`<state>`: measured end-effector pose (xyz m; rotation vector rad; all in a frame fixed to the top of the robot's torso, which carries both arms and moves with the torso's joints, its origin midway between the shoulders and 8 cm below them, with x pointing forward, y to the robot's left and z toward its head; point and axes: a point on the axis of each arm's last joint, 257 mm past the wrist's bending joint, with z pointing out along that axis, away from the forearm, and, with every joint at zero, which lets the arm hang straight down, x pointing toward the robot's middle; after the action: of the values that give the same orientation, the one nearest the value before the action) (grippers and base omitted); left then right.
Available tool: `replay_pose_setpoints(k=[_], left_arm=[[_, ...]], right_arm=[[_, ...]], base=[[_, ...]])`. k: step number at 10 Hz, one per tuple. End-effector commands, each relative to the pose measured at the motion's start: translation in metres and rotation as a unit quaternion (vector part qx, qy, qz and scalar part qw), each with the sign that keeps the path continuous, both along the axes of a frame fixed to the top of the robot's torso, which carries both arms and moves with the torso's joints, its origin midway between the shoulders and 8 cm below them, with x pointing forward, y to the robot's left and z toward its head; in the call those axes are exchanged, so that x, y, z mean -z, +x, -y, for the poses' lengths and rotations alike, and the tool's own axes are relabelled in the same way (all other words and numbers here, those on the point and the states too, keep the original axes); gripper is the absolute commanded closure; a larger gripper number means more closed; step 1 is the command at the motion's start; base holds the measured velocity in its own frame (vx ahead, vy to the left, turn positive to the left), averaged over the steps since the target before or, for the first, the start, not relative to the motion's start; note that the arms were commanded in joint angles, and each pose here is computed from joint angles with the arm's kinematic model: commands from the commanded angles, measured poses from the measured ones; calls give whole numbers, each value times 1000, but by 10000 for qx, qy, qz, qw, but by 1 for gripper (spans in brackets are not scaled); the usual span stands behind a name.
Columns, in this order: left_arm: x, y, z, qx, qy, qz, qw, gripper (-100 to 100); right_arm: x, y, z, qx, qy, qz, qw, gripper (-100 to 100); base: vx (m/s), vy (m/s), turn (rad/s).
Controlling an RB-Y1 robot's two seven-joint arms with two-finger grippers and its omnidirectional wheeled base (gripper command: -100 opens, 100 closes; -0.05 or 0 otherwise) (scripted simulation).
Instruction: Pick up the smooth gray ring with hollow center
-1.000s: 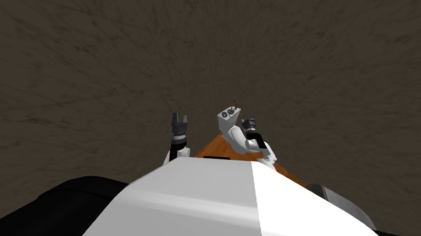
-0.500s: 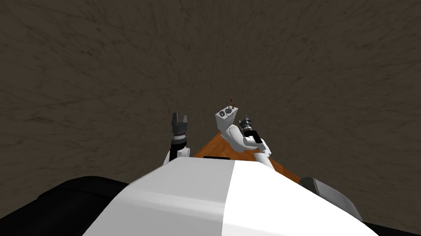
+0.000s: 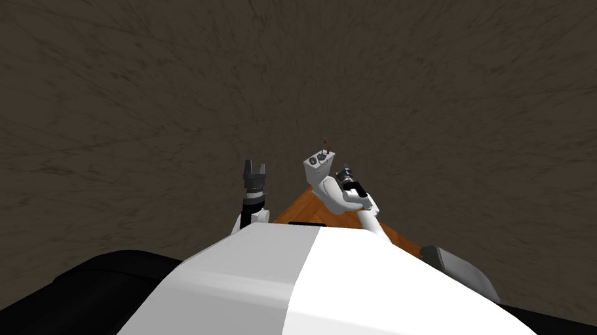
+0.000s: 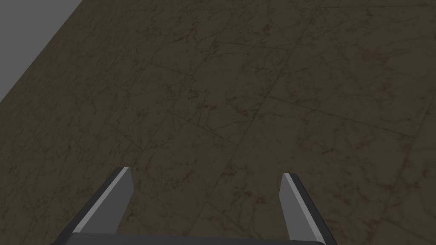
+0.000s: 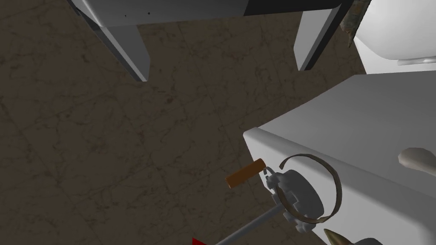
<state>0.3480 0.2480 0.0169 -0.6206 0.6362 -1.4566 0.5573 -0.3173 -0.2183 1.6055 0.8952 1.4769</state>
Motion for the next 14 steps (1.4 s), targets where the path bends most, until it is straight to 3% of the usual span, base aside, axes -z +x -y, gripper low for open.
replay_pose_setpoints(k=[1, 2, 5, 6, 11, 12, 13, 14], left_arm=[[0, 0, 0, 0, 0, 0, 10000, 0], [0, 0, 0, 0, 0, 0, 10000, 0], [0, 0, 0, 0, 0, 0, 10000, 0], [0, 0, 0, 0, 0, 0, 10000, 0], [0, 0, 0, 0, 0, 0, 10000, 0], [0, 0, 0, 0, 0, 0, 10000, 0], [0, 0, 0, 0, 0, 0, 10000, 0], [0, 0, 0, 0, 0, 0, 10000, 0]], right_arm=[[15, 4, -1, 5, 65, -146, 9999, -100], [20, 16, -7, -49, 384, -319, 9987, -100], [46, 28, -13, -65, 728, -710, 9948, -100], [48, 38, -22, -118, 1046, -854, 9908, -100], [75, 48, -31, -116, 1383, -1287, 9819, -100], [79, 58, -42, -161, 1692, -1482, 9742, -100], [86, 57, -42, -139, 1697, -1560, 9730, -100], [89, 63, -53, -175, 1994, -1735, 9643, -100]], base=[[-16, -13, 6], [-25, -18, -54], [-22, -14, -33], [-22, -19, -41], [-6, -6, -16], [-2, -9, -36], [-1, -8, -13], [4, -11, -22]])
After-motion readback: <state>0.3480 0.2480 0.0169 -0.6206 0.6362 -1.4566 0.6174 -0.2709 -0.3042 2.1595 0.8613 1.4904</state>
